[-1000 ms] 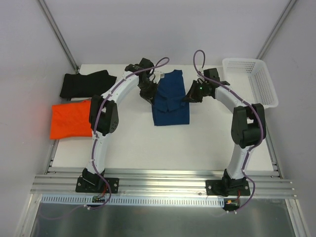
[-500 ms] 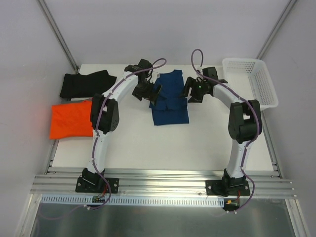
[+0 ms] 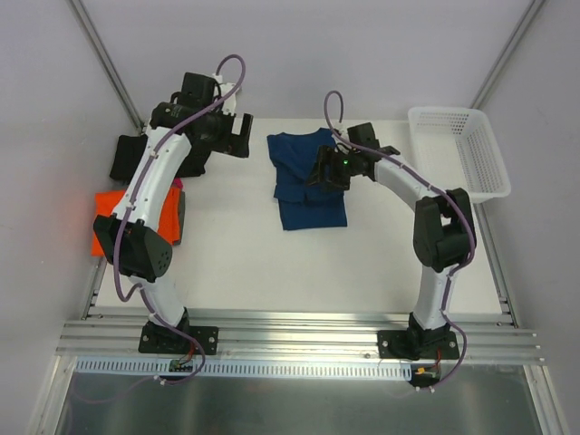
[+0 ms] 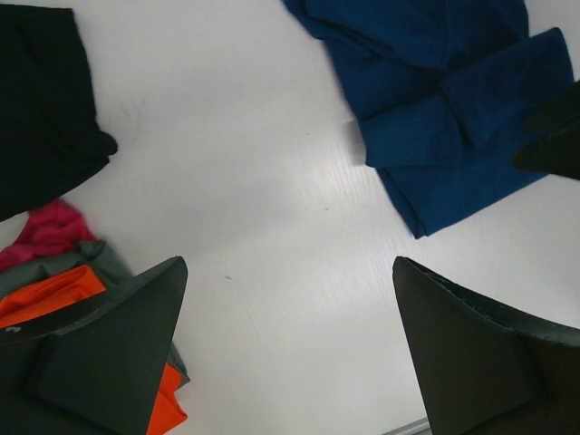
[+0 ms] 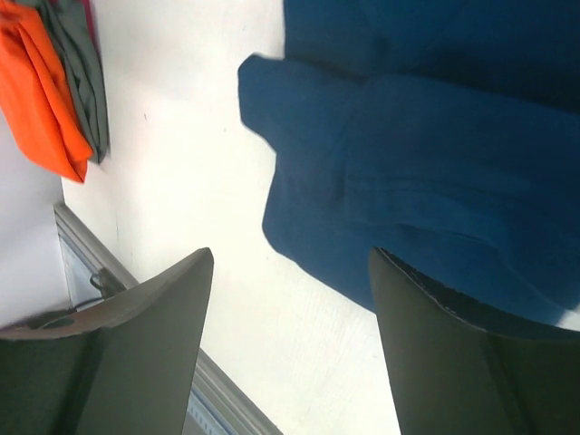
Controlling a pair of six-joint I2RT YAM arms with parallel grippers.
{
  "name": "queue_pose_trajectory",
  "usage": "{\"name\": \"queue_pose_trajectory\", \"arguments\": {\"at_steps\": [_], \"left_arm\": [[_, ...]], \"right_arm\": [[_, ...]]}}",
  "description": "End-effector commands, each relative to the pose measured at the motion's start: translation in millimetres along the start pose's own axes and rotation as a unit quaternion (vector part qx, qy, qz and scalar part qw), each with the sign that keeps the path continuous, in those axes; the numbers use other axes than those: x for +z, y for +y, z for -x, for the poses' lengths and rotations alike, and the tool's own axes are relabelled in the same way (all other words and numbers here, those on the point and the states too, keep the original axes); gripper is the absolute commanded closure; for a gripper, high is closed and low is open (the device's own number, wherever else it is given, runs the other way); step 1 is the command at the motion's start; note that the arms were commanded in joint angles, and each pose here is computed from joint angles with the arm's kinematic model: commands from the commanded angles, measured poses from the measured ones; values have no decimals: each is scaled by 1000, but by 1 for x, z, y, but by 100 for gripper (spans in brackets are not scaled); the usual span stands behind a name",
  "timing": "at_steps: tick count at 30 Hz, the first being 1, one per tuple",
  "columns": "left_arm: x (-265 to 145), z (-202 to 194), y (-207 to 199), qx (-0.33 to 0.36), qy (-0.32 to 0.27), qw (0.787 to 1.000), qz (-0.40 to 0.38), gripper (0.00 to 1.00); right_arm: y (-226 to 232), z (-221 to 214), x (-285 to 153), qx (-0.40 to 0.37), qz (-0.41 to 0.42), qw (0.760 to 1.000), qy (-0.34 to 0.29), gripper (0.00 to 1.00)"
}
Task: Fold and stack the t-shirts
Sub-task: Fold the tshirt
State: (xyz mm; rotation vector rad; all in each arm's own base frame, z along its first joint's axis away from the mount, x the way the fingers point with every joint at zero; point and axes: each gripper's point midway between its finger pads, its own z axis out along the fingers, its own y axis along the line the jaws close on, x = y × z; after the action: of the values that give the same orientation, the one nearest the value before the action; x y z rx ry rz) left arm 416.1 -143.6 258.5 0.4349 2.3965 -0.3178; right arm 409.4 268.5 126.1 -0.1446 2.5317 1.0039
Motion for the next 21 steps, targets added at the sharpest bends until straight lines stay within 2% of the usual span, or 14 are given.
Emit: {"name": "queue_pose_trajectory", "arguments": {"at_steps": [1, 7, 13, 17, 21], "left_arm": [[2, -10, 16, -20, 15, 999, 28, 2], [10, -18, 33, -25, 31, 998, 47, 4], [11, -18, 42, -33, 32, 997, 57, 4], [11, -24, 41, -36, 38, 997, 56, 4], [15, -42, 39, -40, 60, 996, 53, 5]], "right_arm": [[13, -7, 18, -28, 19, 999, 17, 27], [6, -29, 41, -4, 15, 998, 58, 28], [-7, -38, 52, -2, 1, 998, 70, 29], [-20, -7, 59, -32, -38, 998, 29, 29], [-15, 54, 59, -80, -49, 995, -39, 28]]}}
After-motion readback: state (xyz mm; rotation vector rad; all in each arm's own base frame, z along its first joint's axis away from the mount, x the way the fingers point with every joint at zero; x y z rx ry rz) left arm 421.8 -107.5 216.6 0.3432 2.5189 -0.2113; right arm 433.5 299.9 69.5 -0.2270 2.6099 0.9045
